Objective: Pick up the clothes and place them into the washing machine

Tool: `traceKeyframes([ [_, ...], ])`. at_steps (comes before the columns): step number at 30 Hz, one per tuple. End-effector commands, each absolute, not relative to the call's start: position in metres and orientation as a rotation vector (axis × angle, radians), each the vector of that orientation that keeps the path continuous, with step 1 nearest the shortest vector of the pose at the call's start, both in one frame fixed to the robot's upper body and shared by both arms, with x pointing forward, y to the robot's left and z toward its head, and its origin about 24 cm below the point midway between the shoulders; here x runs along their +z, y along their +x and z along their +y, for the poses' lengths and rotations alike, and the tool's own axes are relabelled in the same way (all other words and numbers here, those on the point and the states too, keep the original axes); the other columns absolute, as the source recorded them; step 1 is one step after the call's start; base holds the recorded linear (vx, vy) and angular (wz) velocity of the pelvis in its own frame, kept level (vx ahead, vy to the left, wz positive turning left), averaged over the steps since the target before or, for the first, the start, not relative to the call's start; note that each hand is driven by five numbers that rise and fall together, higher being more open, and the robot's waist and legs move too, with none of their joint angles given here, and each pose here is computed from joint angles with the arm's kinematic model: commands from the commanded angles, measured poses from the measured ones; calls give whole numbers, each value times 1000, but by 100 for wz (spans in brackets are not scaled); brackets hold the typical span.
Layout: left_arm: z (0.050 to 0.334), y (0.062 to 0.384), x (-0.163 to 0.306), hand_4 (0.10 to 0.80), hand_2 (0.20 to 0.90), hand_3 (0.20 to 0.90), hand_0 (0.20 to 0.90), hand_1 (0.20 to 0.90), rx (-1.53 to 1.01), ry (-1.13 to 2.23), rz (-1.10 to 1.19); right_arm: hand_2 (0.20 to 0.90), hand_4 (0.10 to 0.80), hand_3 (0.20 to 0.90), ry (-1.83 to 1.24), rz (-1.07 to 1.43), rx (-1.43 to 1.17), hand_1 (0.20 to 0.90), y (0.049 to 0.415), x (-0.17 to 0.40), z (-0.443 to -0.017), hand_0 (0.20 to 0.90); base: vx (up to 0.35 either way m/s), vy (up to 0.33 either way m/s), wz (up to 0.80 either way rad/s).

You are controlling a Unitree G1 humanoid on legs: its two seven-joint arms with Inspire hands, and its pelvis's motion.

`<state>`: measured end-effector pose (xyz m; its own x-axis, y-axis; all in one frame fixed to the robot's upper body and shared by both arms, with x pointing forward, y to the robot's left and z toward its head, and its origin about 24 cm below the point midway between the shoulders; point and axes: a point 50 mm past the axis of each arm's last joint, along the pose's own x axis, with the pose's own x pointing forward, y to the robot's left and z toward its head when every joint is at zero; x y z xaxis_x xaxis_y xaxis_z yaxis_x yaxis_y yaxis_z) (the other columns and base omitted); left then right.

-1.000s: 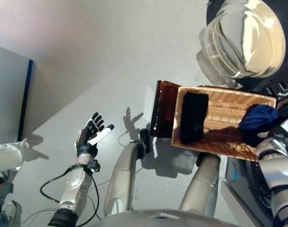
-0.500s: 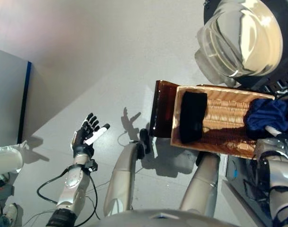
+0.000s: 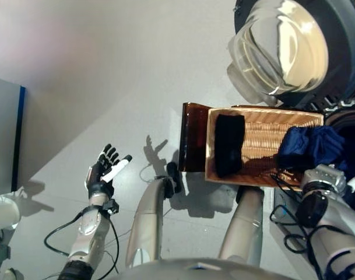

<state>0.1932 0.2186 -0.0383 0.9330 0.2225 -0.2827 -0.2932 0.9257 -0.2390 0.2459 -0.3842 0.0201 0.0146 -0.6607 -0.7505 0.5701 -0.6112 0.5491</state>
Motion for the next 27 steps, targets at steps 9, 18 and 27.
traceKeyframes([
  [9, 245, 188, -19, 800, 900, 900, 900, 900, 342, -242, 112, 200, 300, 200, 790, -251, -1660, 200, 242, 82, -425, 200, 1, -2, -1],
  [18, 254, 194, -11, 800, 900, 900, 900, 900, 365, -182, 42, 900, 800, 900, 52, 38, -1542, 900, 240, 79, -427, 900, 0, 0, 0],
  [27, 262, 189, -10, 800, 900, 900, 900, 900, 400, -169, 18, 900, 800, 900, -926, 106, -1029, 900, 263, 79, -400, 900, 0, 0, 0],
])
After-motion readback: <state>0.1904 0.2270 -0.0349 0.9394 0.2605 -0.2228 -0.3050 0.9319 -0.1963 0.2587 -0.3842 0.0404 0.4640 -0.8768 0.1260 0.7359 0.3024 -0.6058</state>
